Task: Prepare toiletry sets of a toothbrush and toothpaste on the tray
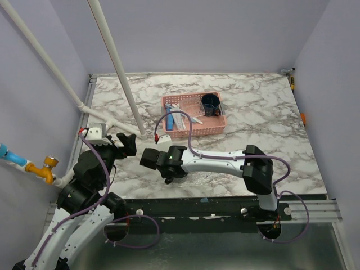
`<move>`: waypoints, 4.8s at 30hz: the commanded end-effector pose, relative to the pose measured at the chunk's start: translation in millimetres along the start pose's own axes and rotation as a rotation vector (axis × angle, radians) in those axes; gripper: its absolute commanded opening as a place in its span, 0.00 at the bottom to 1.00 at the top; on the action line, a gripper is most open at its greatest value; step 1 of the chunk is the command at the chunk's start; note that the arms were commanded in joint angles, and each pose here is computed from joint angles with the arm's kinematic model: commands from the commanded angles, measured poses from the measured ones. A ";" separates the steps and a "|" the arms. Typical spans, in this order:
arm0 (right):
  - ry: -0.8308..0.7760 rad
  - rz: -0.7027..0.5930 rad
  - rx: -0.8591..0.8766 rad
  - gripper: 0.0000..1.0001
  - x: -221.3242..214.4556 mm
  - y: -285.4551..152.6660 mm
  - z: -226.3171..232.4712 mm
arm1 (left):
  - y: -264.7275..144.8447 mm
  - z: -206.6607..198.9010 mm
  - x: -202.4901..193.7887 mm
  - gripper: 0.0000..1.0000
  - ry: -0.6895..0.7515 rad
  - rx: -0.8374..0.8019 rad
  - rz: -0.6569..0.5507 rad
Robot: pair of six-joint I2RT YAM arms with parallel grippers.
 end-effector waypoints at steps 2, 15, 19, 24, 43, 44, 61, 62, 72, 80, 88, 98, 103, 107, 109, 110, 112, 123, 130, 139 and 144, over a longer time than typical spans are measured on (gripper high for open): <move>0.019 -0.015 -0.019 0.03 -3.8 2.3 4.3 | -5.8 3.6 9.5 0.99 -0.020 0.010 -0.027; 0.043 -0.048 -0.012 0.34 6.2 -7.4 4.6 | -5.8 4.4 9.3 0.99 -0.019 0.015 -0.027; 0.056 -0.068 -0.003 0.41 13.3 -17.2 1.5 | -5.1 4.0 8.9 0.99 -0.017 0.015 -0.024; 0.088 -0.098 0.032 0.42 24.7 -35.9 -1.7 | -4.7 4.6 8.7 0.99 -0.016 0.020 -0.022; 0.151 -0.365 0.000 0.45 136.1 -104.7 -76.6 | 4.9 -12.9 3.1 0.99 0.003 -0.062 0.014; 0.152 -0.370 -0.009 0.44 144.6 -103.1 -83.6 | 5.7 -14.5 2.6 0.99 0.004 -0.070 0.015; 0.244 -0.340 -0.041 0.40 282.6 -26.8 -169.4 | 13.6 -32.8 -2.6 0.99 0.049 -0.169 0.038; 0.255 -0.334 -0.041 0.40 288.3 -20.5 -171.6 | 13.9 -33.6 -2.9 0.99 0.051 -0.173 0.040; 0.361 -0.286 -0.070 0.39 320.1 43.4 -181.5 | 13.1 -38.7 -2.4 0.99 0.059 -0.210 0.032; 0.420 -0.261 -0.086 0.38 330.3 76.1 -188.1 | 12.0 -41.6 -2.6 0.99 0.059 -0.230 0.033; 0.480 -0.228 -0.110 0.38 327.5 106.7 -197.9 | 9.8 -42.4 -0.4 0.99 0.055 -0.240 0.022; 0.543 -0.206 -0.112 0.39 326.7 134.2 -202.8 | 9.1 -40.9 0.6 0.99 0.055 -0.233 0.015; 0.555 -0.206 -0.106 0.39 328.1 143.1 -203.1 | 8.9 -40.3 0.8 0.99 0.054 -0.230 0.014; 0.562 -0.198 -0.106 0.39 327.5 149.8 -204.0 | 9.1 -39.9 0.7 0.99 0.055 -0.227 0.014; 0.565 -0.194 -0.107 0.39 326.7 153.3 -204.2 | 9.0 -40.0 0.7 0.99 0.056 -0.228 0.013; 0.566 -0.192 -0.108 0.39 326.0 155.3 -204.3 | 9.4 -40.0 0.9 0.99 0.056 -0.228 0.013; 0.566 -0.188 -0.109 0.39 325.4 158.7 -204.4 | 9.4 -40.1 0.9 0.99 0.056 -0.228 0.013; 0.556 -0.170 -0.080 0.07 325.5 163.9 -198.7 | 9.7 -39.9 0.8 0.99 0.057 -0.227 0.013; 0.560 -0.183 -0.051 0.00 332.2 151.3 -194.7 | 10.0 -40.2 0.3 0.99 0.059 -0.227 0.016; 0.569 -0.254 -0.014 0.01 351.7 115.6 -193.0 | 10.4 -41.0 0.4 0.99 0.060 -0.231 0.018; 0.568 -0.299 0.003 0.00 362.6 92.0 -193.1 | 10.7 -41.4 -0.2 0.99 0.060 -0.233 0.021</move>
Point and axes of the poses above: each gripper's point midway between its finger pads, its own y axis out along the fingers, its own z axis along the line the jaws close on, x = y × z, the point moved 2 cm from there along -y, back along the fingers, and after that the axes turned 13 degrees about y, right-handed, at the moved point
